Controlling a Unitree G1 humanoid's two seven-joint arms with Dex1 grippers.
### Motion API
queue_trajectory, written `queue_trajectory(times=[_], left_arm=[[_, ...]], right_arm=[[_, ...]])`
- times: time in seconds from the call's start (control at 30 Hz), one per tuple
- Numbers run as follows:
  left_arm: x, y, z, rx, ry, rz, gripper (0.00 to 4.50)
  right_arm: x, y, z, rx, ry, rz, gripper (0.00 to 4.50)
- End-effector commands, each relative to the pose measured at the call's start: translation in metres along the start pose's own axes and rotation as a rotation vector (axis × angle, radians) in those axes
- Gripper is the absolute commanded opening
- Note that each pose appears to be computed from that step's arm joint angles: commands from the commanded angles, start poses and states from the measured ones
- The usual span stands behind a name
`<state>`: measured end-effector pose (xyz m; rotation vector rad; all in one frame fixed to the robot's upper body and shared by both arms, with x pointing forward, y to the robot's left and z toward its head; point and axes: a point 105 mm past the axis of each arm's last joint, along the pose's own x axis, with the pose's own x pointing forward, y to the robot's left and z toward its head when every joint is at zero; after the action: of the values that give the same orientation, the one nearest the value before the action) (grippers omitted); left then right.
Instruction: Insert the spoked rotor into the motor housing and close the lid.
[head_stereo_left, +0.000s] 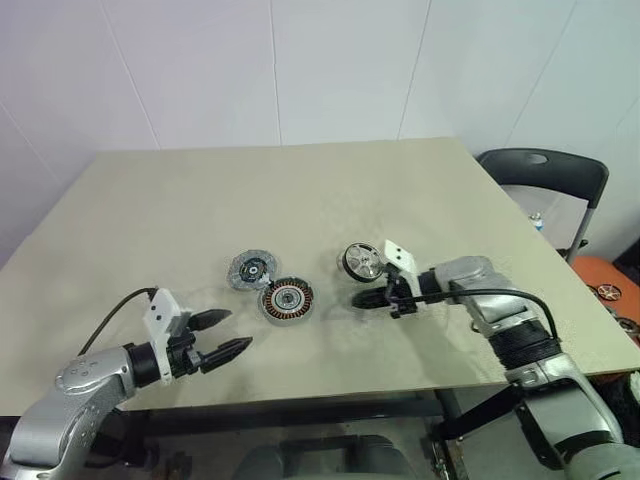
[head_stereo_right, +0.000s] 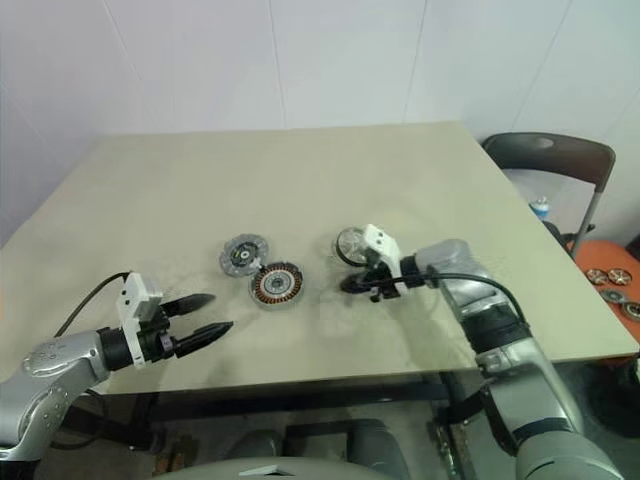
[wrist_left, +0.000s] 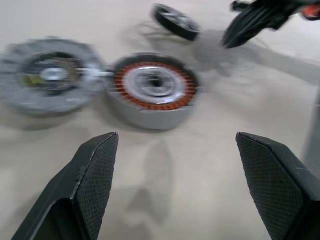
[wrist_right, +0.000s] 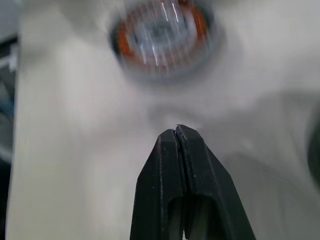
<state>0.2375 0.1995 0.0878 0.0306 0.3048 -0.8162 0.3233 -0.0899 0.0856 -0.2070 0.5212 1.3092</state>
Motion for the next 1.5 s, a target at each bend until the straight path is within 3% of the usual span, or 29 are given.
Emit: queue_trajectory(times=[0.03,0.23,0.57,0.97,1.27,1.5], left_arm=[[-0.016,0.026,0.022,0.091,-0.063,0.101,4.02],[-0.020,0.027,0.028,0.096,-0.070,0.108,4.02],[-0.005,0.007,0.028,0.056,-0.102,0.064,4.02],[-0.001,0.000,0.024,0.036,-0.099,0.050,4.02],[-0.002,0.003,0.024,0.031,-0.103,0.058,4.02],[-0.002,0.004,0.022,0.029,-0.101,0.059,4.02]], right_arm=[[0.007,0.015,0.044,-0.050,-0.135,0.041,0.04],[0.031,0.036,0.061,-0.091,-0.167,0.124,0.04],[0.085,0.020,0.051,-0.121,-0.138,0.032,0.04],[0.097,0.000,0.052,-0.083,-0.180,-0.056,0.04],[0.099,0.006,0.009,-0.165,-0.038,-0.032,0.04],[0.094,-0.001,0.018,-0.136,-0.083,-0.073,0.04]])
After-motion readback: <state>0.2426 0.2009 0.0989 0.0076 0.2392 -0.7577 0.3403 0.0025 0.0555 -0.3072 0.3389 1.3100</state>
